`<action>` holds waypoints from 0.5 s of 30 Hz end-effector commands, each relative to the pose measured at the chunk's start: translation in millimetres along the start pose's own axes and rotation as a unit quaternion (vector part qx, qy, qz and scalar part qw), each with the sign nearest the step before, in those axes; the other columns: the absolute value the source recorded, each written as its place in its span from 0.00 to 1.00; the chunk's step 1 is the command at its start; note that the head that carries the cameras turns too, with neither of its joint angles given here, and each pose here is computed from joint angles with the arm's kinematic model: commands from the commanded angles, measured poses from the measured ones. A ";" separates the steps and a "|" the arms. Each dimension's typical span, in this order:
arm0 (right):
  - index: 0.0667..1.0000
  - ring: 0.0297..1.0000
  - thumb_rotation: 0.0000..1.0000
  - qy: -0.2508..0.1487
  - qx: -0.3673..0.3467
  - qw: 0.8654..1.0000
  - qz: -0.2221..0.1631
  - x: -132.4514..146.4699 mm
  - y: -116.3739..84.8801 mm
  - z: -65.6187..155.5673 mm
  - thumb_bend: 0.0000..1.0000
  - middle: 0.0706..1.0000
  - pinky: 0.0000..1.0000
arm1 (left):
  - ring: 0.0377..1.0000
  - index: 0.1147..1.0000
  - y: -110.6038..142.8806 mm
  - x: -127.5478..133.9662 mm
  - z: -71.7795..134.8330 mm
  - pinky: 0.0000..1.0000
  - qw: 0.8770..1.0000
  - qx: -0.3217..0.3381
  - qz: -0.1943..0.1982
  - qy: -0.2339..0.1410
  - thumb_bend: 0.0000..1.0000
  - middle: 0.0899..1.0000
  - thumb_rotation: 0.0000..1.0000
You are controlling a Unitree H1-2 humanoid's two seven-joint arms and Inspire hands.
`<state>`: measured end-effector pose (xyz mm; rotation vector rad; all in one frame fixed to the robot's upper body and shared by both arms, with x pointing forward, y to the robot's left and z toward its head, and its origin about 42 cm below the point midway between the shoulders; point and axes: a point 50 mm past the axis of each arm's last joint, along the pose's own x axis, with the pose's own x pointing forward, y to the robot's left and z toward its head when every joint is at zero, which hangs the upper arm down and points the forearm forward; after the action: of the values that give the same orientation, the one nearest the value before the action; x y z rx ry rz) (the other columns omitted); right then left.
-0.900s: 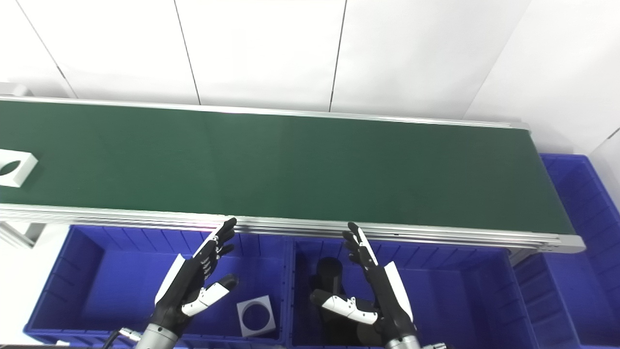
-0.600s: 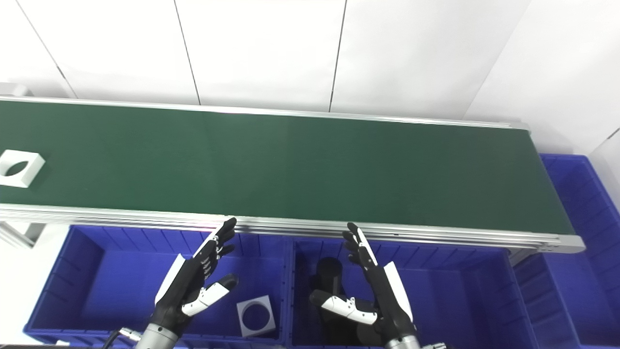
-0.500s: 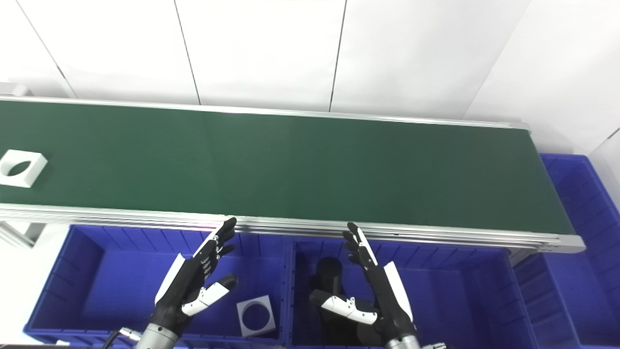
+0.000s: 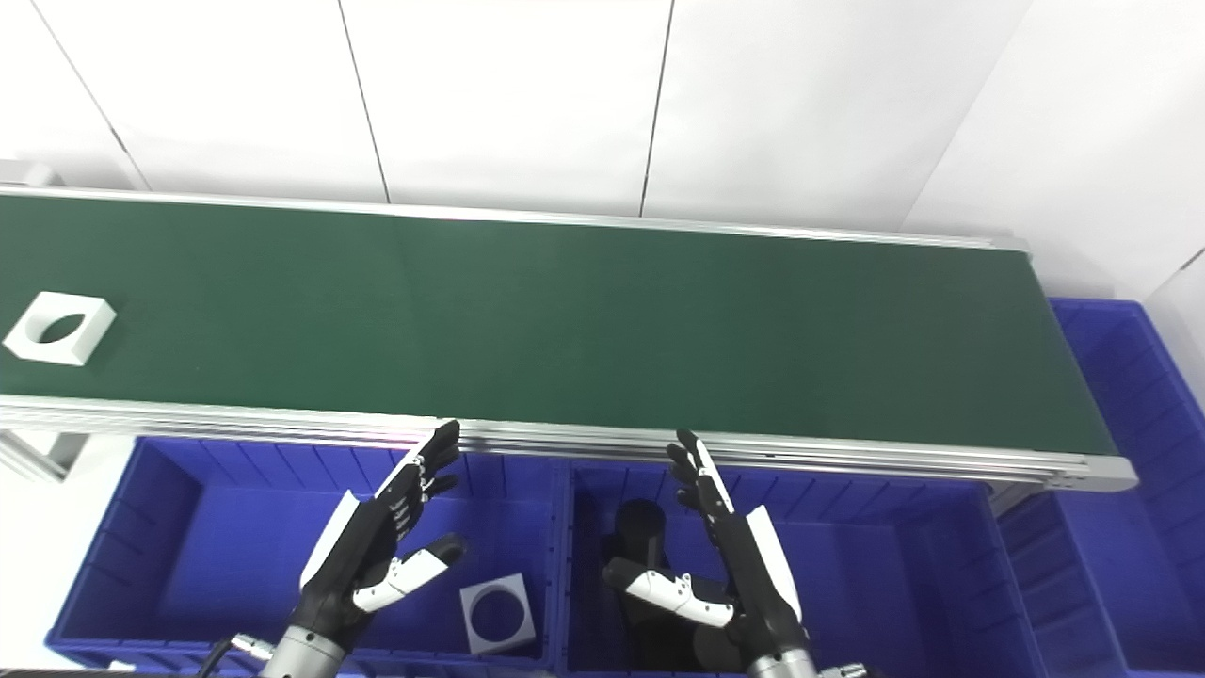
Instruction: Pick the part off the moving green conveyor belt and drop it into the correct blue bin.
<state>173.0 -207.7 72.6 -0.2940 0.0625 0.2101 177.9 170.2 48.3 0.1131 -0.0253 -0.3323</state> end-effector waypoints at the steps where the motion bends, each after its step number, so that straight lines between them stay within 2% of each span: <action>1: 1.00 0.93 0.79 -0.043 0.001 0.999 -0.007 3.6 -1.1 10.5 0.86 0.94 0.88 | 0.96 0.94 4.6 6.7 13.6 0.90 1.000 0.007 -0.001 -0.030 0.83 0.97 0.77; 3: 1.00 0.94 0.92 -0.036 0.009 0.999 -0.003 2.6 -0.9 9.8 0.81 0.95 0.90 | 0.96 0.94 5.2 7.0 13.9 0.91 0.999 0.002 -0.001 -0.032 0.80 0.97 0.85; 6: 0.99 0.95 0.98 -0.034 0.038 0.999 -0.004 2.4 -0.5 8.2 0.75 0.95 0.92 | 0.96 0.94 5.8 7.1 12.7 0.91 0.999 -0.009 0.003 -0.035 0.77 0.97 0.89; 7: 0.99 0.95 0.99 -0.036 0.044 0.998 -0.004 2.6 -0.4 7.9 0.71 0.95 0.93 | 0.96 0.94 5.8 7.1 12.6 0.92 0.999 -0.011 0.004 -0.035 0.75 0.97 0.90; 9: 0.98 0.95 1.00 -0.037 0.052 0.998 -0.005 3.0 0.2 7.6 0.68 0.95 0.94 | 0.96 0.94 6.0 6.8 12.7 0.92 0.999 -0.013 0.004 -0.034 0.74 0.97 0.90; 15: 0.98 0.95 1.00 -0.033 0.056 0.998 -0.007 2.5 5.4 12.7 0.69 0.94 0.95 | 0.95 0.93 10.3 7.2 13.2 0.92 0.999 -0.014 0.005 -0.037 0.74 0.97 0.89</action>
<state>172.5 -203.3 70.7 -0.1867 0.0731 0.2015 180.4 174.0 50.4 0.0738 -0.0303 -0.3256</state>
